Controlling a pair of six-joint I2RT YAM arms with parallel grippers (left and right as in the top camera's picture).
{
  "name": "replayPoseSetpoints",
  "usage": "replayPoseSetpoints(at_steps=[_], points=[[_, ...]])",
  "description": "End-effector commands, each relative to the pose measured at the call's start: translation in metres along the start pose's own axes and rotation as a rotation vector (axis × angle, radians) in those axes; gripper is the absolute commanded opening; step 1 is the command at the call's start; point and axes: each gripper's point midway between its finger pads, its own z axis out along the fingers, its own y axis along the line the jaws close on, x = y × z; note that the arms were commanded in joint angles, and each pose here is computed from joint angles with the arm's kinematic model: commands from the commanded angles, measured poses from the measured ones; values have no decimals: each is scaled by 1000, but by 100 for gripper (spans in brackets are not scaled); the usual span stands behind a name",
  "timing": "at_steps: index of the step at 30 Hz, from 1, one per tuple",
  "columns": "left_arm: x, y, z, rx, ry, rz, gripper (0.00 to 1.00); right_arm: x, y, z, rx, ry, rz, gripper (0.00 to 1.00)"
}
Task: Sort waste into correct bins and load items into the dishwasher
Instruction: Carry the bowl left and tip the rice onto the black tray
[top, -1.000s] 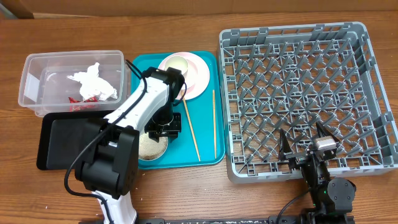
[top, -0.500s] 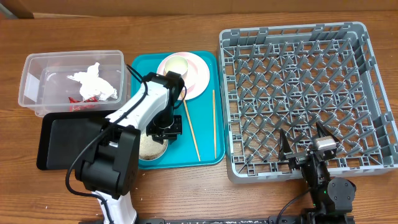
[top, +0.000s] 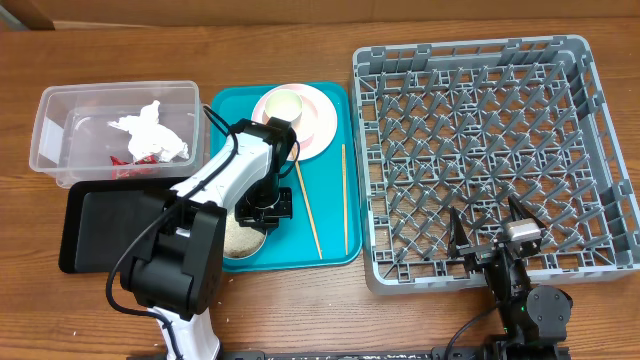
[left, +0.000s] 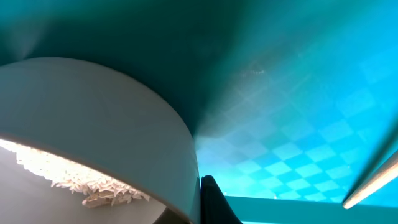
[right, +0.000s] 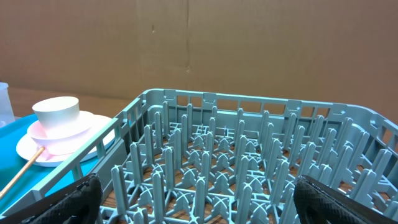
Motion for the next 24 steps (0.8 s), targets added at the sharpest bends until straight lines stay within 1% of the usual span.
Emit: replayPoseSetpoints(at_steps=[1, 4, 10, 18, 21, 24], points=[[-1, -19, -13, 94, -6, 74, 4, 3, 0, 0, -1, 2, 5, 100], [-3, -36, -33, 192, -31, 125, 4, 3, 0, 0, -1, 2, 5, 100], [1, -35, -79, 222, -131, 136, 4, 3, 0, 0, -1, 2, 4, 100], [23, -3, -139, 300, -289, 148, 4, 3, 0, 0, -1, 2, 4, 100], [25, 17, -154, 365, -330, 116, 4, 3, 0, 0, -1, 2, 5, 100], [23, 35, -164, 463, -351, 103, 4, 3, 0, 0, -1, 2, 4, 100]])
